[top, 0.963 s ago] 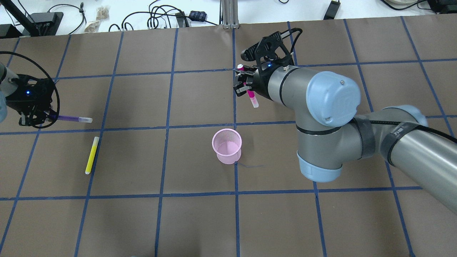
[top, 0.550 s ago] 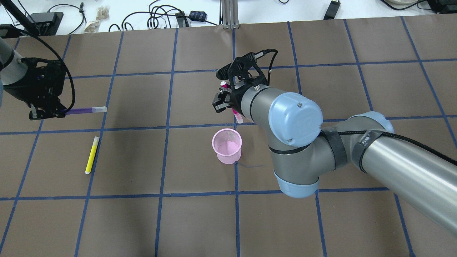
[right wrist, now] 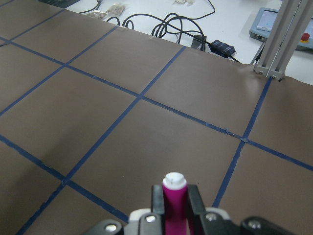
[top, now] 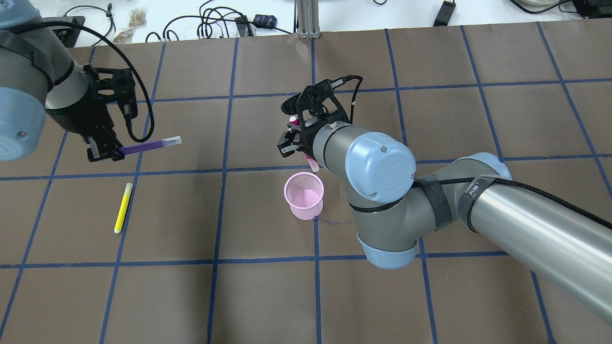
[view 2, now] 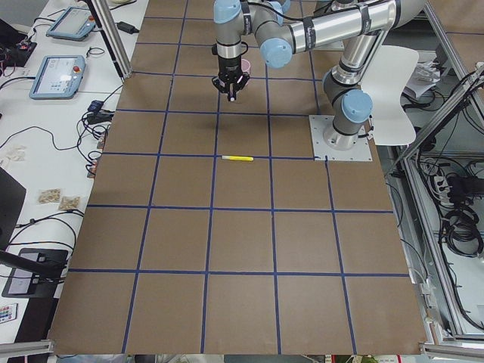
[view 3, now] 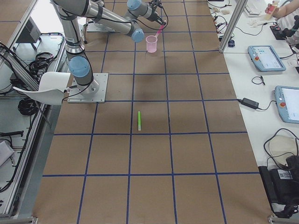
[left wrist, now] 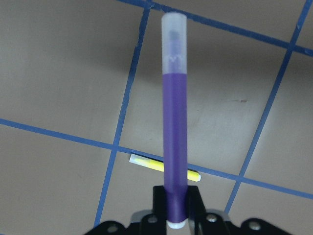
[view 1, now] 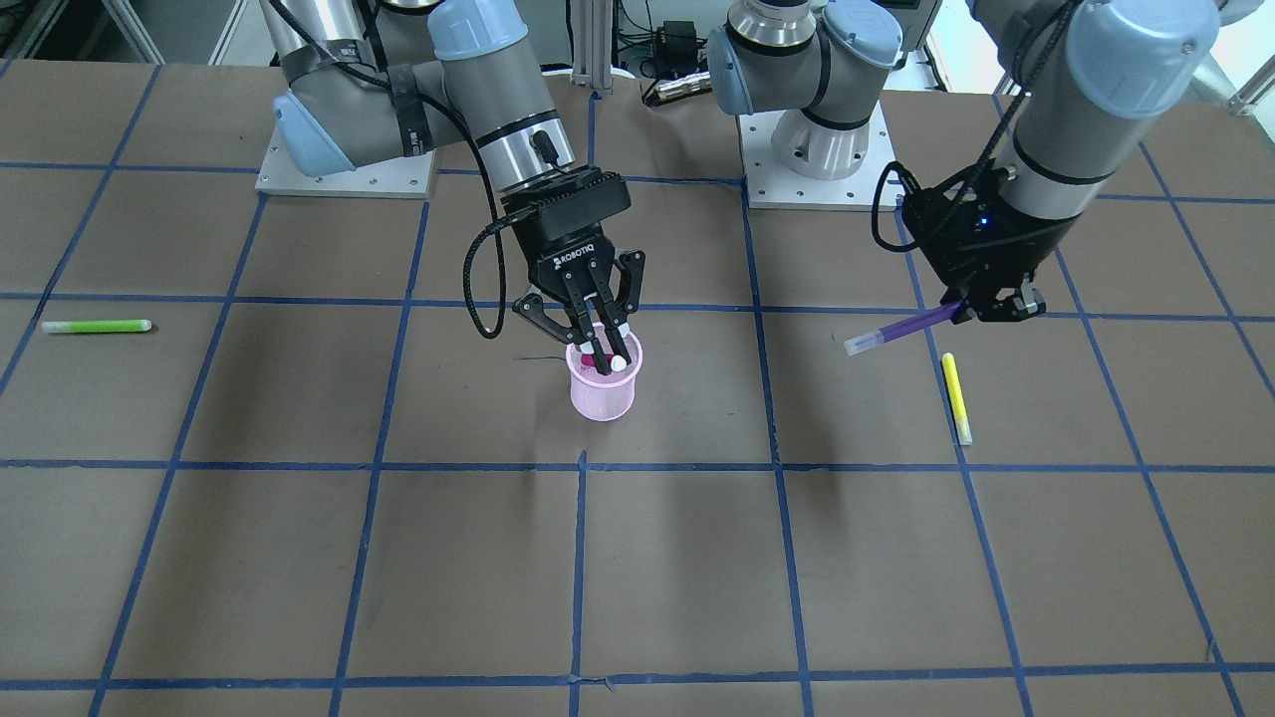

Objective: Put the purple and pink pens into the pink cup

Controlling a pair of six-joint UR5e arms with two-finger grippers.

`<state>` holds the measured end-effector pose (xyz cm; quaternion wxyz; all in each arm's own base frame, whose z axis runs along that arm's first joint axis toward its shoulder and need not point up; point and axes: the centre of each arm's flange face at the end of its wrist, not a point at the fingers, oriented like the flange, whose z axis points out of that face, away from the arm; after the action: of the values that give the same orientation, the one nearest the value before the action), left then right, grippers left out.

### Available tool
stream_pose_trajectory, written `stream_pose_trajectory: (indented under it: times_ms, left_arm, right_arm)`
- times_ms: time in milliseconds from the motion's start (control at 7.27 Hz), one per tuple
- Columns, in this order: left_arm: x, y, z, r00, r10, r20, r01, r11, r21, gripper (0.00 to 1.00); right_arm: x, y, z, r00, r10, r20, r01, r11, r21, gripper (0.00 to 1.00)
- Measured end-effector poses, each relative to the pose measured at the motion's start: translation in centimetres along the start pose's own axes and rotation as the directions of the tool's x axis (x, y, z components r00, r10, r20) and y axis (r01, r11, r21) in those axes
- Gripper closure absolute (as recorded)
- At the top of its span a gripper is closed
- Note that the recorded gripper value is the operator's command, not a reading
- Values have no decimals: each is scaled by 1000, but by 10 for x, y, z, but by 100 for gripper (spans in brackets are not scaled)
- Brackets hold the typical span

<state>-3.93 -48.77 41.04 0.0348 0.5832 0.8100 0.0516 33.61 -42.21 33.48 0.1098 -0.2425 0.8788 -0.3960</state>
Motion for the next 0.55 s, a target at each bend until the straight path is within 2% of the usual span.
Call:
stream_pose_trajectory:
  times_ms: [275,550]
  left_arm:
    - [12,-30,2,1000,-7,-5,7,1000,-7,100]
    - [16,-37,6,1000,-14,-12,14,1000,-9,100]
  right_arm:
    - [-8,7,10,1000,15,13,-15,1000,-14,100]
    - [-17,14,19,1000,15,20,-15,1000,-3,98]
